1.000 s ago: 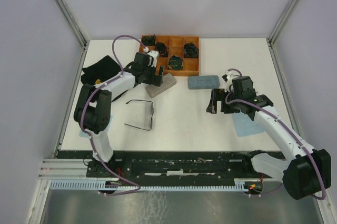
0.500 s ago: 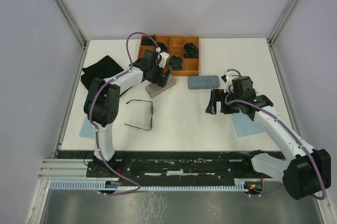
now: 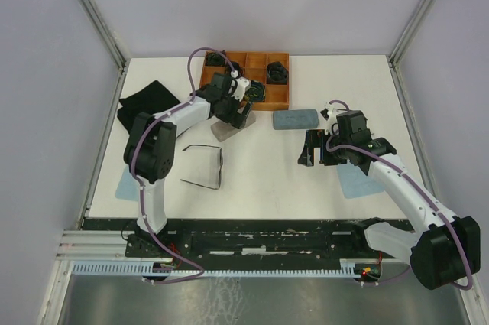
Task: Organize the sunglasses
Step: Pick up the sunglasses case from the center of the board, then place the sunglasses case at the center of the board.
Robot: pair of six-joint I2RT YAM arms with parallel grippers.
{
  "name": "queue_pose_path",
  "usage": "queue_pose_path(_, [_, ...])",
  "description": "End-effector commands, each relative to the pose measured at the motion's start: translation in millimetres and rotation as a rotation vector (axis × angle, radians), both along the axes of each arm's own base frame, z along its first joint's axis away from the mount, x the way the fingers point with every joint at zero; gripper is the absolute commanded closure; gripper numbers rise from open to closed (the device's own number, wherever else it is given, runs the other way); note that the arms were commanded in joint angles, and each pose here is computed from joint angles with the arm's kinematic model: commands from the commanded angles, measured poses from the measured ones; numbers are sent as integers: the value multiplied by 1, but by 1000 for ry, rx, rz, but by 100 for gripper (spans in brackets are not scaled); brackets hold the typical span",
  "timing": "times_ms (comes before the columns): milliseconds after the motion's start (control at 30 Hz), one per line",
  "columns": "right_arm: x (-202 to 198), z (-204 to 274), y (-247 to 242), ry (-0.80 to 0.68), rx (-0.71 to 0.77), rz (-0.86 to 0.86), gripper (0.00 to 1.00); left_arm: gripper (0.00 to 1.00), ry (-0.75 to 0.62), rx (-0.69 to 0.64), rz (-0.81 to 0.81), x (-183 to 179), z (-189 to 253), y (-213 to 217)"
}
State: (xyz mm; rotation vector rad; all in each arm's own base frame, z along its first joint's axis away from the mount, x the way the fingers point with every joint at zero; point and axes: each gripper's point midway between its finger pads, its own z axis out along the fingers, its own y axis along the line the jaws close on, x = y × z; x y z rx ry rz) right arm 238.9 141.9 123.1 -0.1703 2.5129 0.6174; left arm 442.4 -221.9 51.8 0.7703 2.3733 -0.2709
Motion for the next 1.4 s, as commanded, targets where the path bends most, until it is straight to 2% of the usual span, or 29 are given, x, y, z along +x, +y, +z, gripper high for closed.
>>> queue_pose_path(0, [5,7,5,-34,17,29,1,0,-42,-66,-90,0,19,-19])
queue_pose_path(100, [5,9,5,-36,17,32,1,0,-41,-67,-97,2,19,-21])
queue_pose_path(333, [4,8,6,-32,16,36,1,0,10,19,-75,1,-7,-8])
queue_pose_path(400, [5,9,6,-32,17,37,1,3,16,36,-71,1,-11,-5])
queue_pose_path(600, [6,11,7,-33,22,36,1,26,12,46,-53,2,-9,-3])
queue_pose_path(867, [11,13,-4,-58,0,-69,1,51,-88,-5,50,1,40,-25])
queue_pose_path(1000, [16,16,-15,-81,-9,-188,1,59,-90,-89,83,-24,51,-53])
queue_pose_path(1100, [18,17,-28,-94,-27,-289,1,65,-92,-96,166,-47,50,-62])
queue_pose_path(1267, [18,14,-43,-99,-55,-403,1,63,-48,-171,313,-99,35,-87])
queue_pose_path(1367, [16,11,-49,-89,-70,-442,1,63,-70,-186,357,-121,31,-105])
